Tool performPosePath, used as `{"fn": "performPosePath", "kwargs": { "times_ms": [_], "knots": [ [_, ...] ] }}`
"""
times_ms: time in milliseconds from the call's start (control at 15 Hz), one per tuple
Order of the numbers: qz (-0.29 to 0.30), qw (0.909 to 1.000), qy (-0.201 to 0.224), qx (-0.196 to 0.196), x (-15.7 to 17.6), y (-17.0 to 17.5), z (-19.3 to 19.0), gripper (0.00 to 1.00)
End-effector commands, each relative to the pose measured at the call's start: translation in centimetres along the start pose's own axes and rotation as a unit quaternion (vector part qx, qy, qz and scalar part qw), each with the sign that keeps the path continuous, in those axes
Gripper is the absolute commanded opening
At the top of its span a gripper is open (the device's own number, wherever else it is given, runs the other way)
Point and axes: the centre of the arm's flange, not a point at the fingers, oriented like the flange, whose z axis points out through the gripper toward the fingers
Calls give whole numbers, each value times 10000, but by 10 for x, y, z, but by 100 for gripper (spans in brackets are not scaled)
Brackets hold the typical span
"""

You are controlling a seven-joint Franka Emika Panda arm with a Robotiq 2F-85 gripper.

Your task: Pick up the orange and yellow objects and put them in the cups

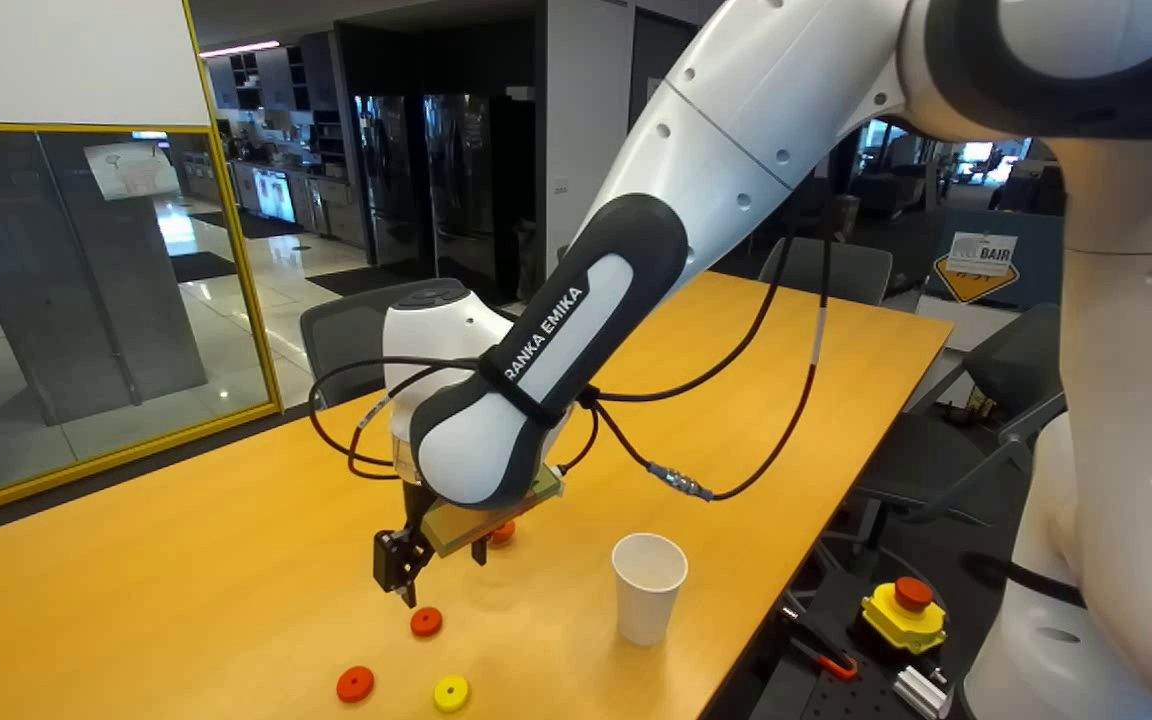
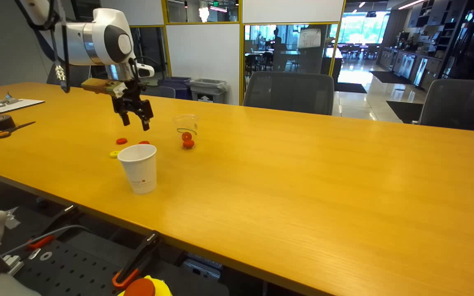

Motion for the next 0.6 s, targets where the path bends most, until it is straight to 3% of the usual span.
{"fn": "performPosePath", "kwargs": {
  "times_ms": [0, 533],
  "knots": [
    [291, 9994, -87, 160, 32, -8, 28, 100],
    [663, 9971, -183, 309, 36, -3, 58, 100]
  ]
}}
